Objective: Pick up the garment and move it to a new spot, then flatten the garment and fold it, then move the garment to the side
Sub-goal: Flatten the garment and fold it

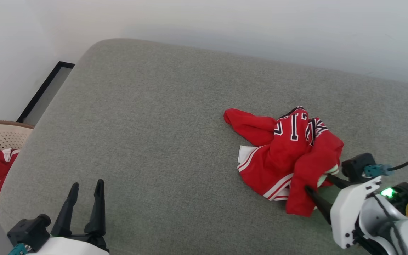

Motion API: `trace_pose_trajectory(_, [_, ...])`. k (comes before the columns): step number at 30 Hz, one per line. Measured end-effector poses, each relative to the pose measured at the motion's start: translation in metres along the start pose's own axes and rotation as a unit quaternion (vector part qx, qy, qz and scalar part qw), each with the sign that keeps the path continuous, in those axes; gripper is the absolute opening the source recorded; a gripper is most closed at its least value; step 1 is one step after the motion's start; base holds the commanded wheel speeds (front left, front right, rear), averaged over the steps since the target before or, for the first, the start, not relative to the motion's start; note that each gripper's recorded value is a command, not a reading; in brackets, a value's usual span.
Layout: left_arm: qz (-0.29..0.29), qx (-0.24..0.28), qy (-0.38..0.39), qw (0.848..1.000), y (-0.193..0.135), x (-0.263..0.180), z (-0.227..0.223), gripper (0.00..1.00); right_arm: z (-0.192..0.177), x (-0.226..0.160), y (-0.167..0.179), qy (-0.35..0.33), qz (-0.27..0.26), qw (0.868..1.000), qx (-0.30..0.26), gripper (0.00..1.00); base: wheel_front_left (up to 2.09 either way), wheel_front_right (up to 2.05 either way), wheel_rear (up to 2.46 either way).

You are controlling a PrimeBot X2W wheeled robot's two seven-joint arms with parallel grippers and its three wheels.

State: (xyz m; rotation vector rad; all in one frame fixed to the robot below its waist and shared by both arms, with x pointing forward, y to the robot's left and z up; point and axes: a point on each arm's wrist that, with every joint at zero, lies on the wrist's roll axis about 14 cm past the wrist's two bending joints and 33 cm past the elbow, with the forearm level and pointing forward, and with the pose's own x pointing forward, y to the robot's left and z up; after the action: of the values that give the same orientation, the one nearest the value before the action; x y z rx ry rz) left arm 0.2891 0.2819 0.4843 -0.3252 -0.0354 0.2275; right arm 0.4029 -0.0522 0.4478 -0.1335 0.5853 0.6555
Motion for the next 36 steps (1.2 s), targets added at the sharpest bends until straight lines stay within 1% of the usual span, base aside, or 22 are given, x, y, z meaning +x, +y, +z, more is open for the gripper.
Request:
trace_pose_trajectory(4, [0.001, -0.001, 0.003, 1.000, 0.000, -0.002, -0.002, 1.00, -0.002, -0.003, -0.005, 0.016, -0.002, 1.000, 0.002, 1.00, 0.00, 0.00, 0.00])
trace_pose_trajectory(8, [0.006, -0.002, 0.004, 1.000, 0.004, -0.004, -0.002, 1.00, -0.006, -0.006, -0.003, 0.036, 0.007, 0.999, 0.004, 1.00, 0.00, 0.00, 0.00])
trace_pose_trajectory(12, [0.010, -0.002, 0.003, 1.000, 0.005, -0.004, -0.001, 1.00, 0.001, -0.010, -0.009, 0.027, -0.001, 1.000, 0.003, 1.00, 0.00, 0.00, 0.00])
trace_pose_trajectory(36, [0.007, -0.005, 0.006, 1.000, 0.003, -0.002, -0.004, 1.00, 0.007, -0.016, -0.016, 0.016, -0.018, 1.000, 0.010, 1.00, 0.00, 0.00, 0.00])
